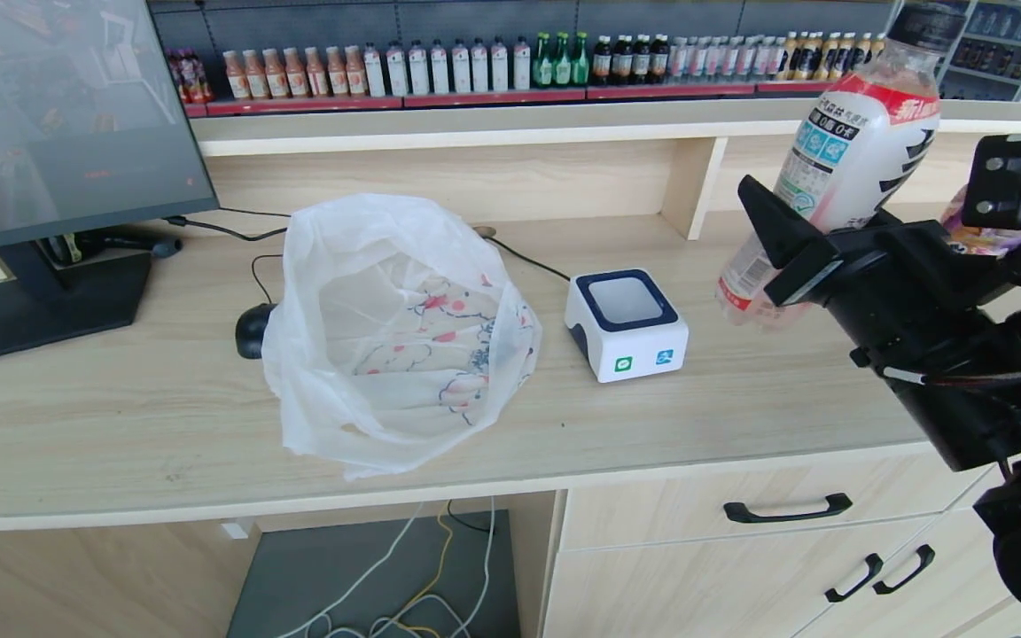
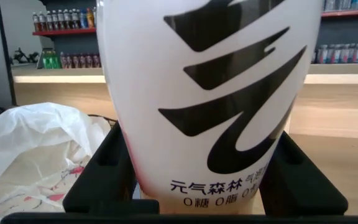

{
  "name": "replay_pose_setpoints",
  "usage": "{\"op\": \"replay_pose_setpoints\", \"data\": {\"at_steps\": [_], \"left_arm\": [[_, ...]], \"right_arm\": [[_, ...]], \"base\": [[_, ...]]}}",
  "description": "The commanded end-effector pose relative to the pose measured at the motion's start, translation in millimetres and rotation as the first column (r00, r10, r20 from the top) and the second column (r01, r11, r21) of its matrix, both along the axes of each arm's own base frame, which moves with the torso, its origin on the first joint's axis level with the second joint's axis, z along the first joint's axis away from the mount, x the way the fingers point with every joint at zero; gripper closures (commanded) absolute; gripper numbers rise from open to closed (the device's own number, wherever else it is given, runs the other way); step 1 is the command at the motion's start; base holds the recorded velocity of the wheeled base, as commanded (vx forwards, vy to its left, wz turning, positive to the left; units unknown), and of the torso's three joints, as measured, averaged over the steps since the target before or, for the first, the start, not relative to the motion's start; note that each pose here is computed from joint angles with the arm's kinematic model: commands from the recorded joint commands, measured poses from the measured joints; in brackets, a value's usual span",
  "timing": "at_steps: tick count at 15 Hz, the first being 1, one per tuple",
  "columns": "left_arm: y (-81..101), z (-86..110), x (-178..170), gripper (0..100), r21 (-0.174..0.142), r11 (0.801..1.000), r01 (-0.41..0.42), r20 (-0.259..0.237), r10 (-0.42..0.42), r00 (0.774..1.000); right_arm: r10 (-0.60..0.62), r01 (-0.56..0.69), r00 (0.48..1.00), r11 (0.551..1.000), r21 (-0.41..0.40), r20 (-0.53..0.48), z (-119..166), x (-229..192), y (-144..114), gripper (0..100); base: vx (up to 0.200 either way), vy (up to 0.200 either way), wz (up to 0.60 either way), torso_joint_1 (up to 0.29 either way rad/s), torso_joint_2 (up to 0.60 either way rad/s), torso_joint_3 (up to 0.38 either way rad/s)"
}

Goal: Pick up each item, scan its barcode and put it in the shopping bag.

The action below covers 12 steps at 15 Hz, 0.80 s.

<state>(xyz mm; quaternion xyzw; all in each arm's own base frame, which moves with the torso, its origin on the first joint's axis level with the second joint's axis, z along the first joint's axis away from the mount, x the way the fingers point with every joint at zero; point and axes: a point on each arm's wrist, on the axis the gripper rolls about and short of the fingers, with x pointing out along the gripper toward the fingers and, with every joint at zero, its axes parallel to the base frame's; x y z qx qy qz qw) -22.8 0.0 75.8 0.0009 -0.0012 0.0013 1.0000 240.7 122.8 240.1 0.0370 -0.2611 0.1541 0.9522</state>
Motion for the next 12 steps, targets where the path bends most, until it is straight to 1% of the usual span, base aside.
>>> {"op": "replay_pose_setpoints", "data": {"at_steps": [1, 2, 5, 8, 12], "left_arm": [[0.0, 0.0, 0, 0, 0.0, 1.0, -0.001, 0.001, 0.001, 1.0], [0.0, 0.0, 0, 0, 0.0, 1.0, -0.001, 0.001, 0.001, 1.0], [0.0, 0.0, 0, 0, 0.0, 1.0, -0.001, 0.001, 0.001, 1.0], [0.0, 0.0, 0, 0, -0.002, 1.0, -0.001, 0.001, 0.001, 1.0], [0.0, 0.0, 0, 0, -0.002, 1.0, -0.001, 0.001, 0.001, 1.0]], "right_arm": [[-0.018, 0.018, 1.0, 1.0, 0.025, 0.018, 6, 5, 1, 100], [-0.022, 0.021, 0.999, 0.999, 0.035, 0.03, 10, 6, 2, 100], [-0.012, 0.008, 0.997, 0.998, 0.058, 0.076, 22, 8, 6, 100], [0.003, -0.008, 0.997, 0.998, 0.063, 0.079, 24, 6, 11, 100], [0.004, -0.009, 0.996, 0.998, 0.068, 0.084, 25, 3, 9, 100]], "base": [[0.0, 0.0, 0.0, 0.0, 0.0, 0.0], [0.0, 0.0, 0.0, 0.0, 0.0, 0.0], [0.0, 0.2, 0.0, 0.002, 0.0, 0.004], [0.0, 0.2, 0.0, 0.004, 0.0, 0.001], [0.0, 0.2, 0.0, 0.002, 0.0, 0.004]]}}
